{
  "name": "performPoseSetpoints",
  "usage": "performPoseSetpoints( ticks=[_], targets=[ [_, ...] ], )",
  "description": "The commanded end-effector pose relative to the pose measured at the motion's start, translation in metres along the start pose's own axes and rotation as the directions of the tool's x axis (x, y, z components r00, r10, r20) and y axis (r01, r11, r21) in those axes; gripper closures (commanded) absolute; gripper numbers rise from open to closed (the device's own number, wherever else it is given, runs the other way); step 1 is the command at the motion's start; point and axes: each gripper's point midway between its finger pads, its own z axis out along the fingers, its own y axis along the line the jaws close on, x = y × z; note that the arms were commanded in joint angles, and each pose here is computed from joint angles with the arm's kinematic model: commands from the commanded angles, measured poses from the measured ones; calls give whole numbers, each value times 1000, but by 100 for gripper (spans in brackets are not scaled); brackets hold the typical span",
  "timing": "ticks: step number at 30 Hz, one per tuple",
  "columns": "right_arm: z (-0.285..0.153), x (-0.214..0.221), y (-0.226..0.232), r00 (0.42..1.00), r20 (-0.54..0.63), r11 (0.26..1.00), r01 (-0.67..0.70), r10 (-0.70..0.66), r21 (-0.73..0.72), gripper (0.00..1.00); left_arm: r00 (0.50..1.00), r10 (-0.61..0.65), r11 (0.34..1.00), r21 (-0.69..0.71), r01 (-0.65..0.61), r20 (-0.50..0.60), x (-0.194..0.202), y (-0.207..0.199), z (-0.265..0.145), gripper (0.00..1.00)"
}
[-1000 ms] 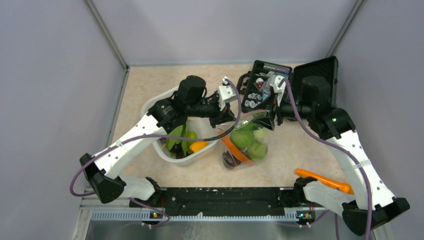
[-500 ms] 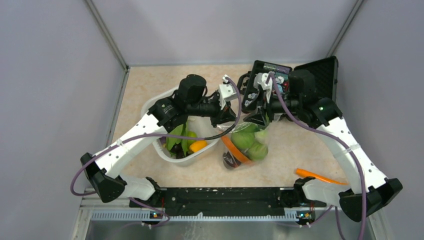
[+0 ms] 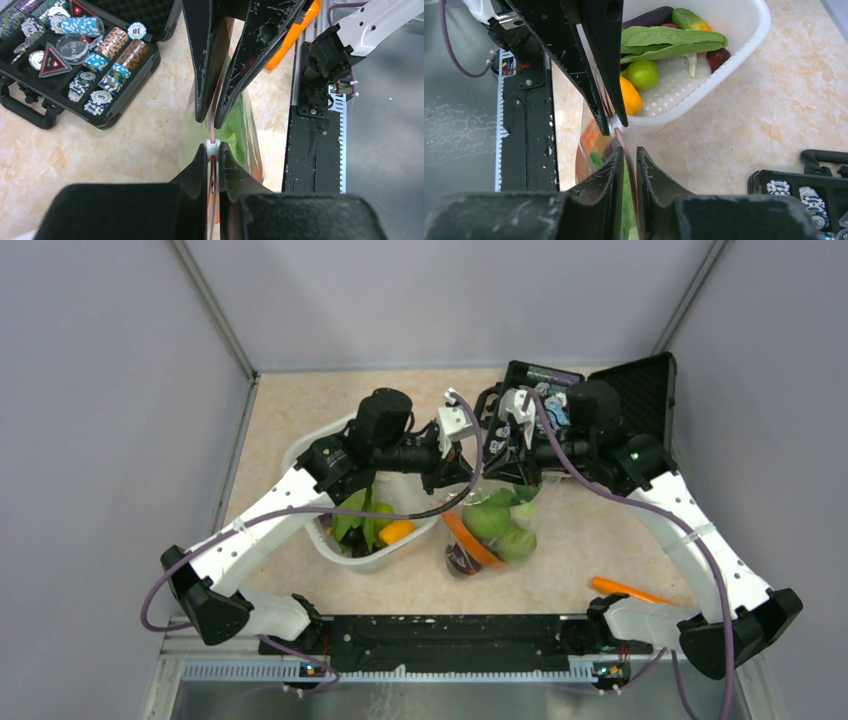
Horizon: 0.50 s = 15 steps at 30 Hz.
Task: Place the food in the zip-top bag and seal the zipper
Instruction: Zip the zipper food storage bag at the center of the board.
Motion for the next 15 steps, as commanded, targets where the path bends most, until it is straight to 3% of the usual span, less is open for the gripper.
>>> performPoseSetpoints(
  ticks=[1,5,15],
  targets=[
    [-1,-11,2,998,41,999,46,-47,11,90,994,50,999,14,-52,102,-35,-5,-7,100],
    [-2,-9,1,998,39,998,49,-50,29,100,994,51,999,4,-52,96,-34,-3,-7,100],
    [-14,-2,-2,998,5,992,63,-64,107,100,998,62,995,-80,-61,11,-1,3,-24,100]
  ],
)
